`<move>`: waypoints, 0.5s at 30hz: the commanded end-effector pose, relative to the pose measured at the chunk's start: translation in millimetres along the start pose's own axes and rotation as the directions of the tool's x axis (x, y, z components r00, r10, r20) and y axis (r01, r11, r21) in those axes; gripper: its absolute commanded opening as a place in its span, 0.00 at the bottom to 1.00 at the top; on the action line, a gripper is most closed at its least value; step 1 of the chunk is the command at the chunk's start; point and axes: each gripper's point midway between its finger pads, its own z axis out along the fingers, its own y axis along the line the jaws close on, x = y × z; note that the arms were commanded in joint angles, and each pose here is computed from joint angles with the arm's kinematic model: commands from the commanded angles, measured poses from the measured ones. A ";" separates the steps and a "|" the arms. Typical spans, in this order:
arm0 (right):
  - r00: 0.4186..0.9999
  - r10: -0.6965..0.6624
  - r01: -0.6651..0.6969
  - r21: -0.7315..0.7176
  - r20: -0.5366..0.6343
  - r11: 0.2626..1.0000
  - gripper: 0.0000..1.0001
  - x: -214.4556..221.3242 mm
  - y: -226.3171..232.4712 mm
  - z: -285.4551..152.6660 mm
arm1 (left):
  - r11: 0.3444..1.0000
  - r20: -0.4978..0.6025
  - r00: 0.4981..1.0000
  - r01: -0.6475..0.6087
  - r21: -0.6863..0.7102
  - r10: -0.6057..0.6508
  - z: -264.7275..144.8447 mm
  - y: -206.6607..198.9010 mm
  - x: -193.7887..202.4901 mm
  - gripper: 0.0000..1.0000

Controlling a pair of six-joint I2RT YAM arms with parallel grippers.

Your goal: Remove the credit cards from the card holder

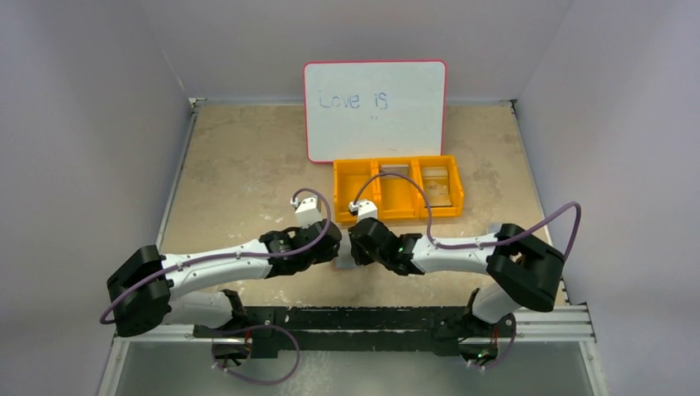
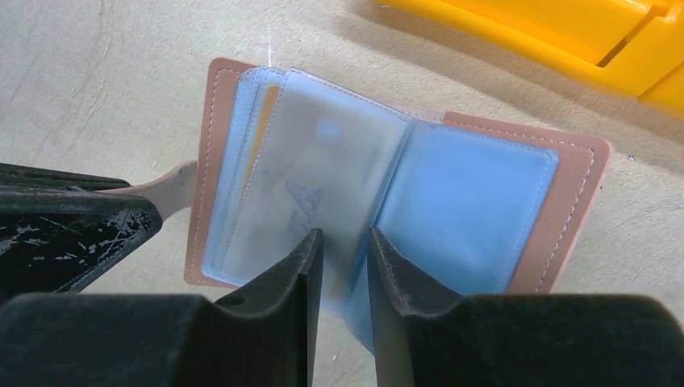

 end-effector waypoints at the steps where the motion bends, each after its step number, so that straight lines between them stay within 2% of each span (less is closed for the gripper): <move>1: 0.999 0.035 -0.034 0.056 -0.027 0.998 0.26 13.3 -14.1 -2.1 | 0.997 0.044 0.998 0.046 0.062 -0.049 -7.7 -17.9 -15.6 0.00; 3: 0.998 0.054 -0.053 0.047 -0.022 0.997 0.27 11.2 -11.5 -3.6 | 0.997 0.048 0.998 0.046 0.068 -0.050 -8.8 -19.5 -17.3 0.00; 6: 0.997 0.082 -0.082 -0.003 0.004 0.997 0.39 0.1 -1.6 -11.4 | 0.995 0.053 0.997 0.046 0.084 -0.050 -11.6 -24.2 -20.7 0.00; 11: 0.990 0.119 -0.105 -0.172 0.071 0.979 0.59 -29.3 29.0 -34.7 | 0.995 0.065 0.997 0.043 0.088 -0.049 -15.6 -26.2 -25.9 0.00; 13: 0.987 0.122 -0.100 -0.187 0.106 0.977 0.64 -39.2 32.7 -35.9 | 0.995 0.066 0.996 0.046 0.090 -0.052 -16.2 -26.8 -26.6 0.00; 15: 0.990 0.109 -0.089 -0.190 0.094 0.978 0.65 -36.2 34.5 -32.2 | 0.995 0.066 0.996 0.046 0.090 -0.052 -15.6 -26.9 -26.4 0.00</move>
